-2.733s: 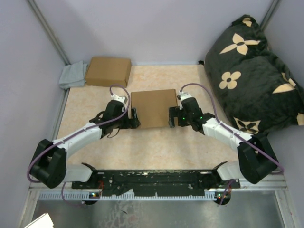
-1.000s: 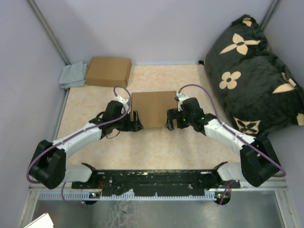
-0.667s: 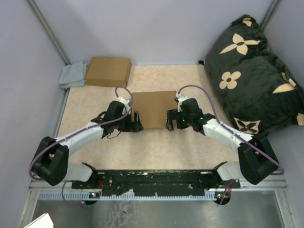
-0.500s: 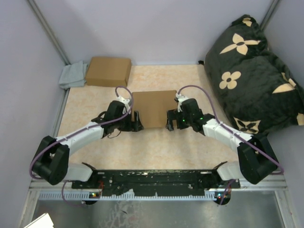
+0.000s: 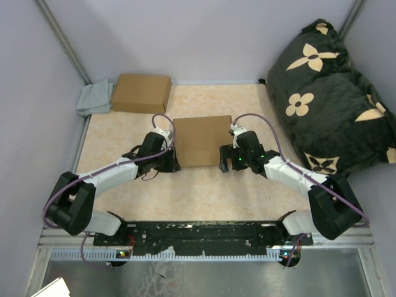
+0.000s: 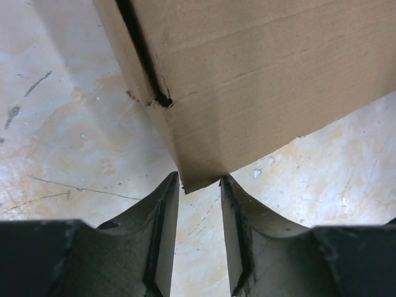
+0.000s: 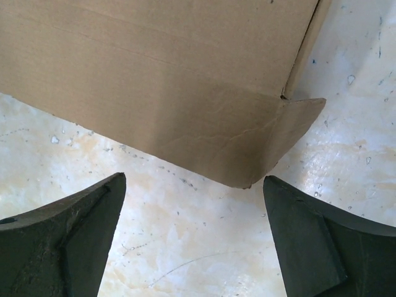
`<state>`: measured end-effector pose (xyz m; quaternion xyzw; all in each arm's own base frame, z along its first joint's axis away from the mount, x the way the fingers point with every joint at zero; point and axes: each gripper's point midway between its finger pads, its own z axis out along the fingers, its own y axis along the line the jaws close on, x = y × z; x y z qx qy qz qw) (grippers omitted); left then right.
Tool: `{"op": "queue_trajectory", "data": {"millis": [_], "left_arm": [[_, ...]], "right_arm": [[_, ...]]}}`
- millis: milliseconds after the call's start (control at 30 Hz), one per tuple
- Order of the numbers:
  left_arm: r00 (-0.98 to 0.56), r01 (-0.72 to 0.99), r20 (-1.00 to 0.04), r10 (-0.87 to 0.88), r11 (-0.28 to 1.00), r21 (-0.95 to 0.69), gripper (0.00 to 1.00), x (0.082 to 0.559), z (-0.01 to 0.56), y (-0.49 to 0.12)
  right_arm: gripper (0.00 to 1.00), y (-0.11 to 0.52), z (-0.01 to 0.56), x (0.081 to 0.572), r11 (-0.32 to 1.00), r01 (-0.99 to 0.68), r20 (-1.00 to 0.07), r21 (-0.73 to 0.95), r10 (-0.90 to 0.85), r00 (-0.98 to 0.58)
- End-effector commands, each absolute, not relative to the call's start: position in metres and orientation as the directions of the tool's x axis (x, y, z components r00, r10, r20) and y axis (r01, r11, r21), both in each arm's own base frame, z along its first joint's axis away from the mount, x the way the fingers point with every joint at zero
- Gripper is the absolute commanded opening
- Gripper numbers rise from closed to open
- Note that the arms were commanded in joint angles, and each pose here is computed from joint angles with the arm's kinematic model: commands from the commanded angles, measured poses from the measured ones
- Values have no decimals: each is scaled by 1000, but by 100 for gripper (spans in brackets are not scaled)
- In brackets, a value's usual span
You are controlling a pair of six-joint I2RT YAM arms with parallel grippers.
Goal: Fold the paper box
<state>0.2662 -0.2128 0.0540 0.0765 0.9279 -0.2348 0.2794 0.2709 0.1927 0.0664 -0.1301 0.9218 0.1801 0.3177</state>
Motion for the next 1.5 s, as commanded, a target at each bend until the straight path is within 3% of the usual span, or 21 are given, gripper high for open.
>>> {"op": "queue_trajectory", "data": {"millis": [0,200,733,1467], "left_arm": [[-823,262,-568,20,900,-348,42,268,55,-205],[-826,229,-564,1,914,-334,47,266,58,-198],[-782,242,-622,-46,897,-370,45,263,91,-197],[-729,260,-680,-76,888,-379,48,289,96,-209]], "right_arm": [[93,195,77,282,904,-347,-674,248,-96,-732],[93,192,78,281,910,-334,-679,246,-84,-729],[92,189,113,272,894,-353,-733,276,-41,-678],[92,197,96,296,906,-341,-738,251,-49,-672]]}}
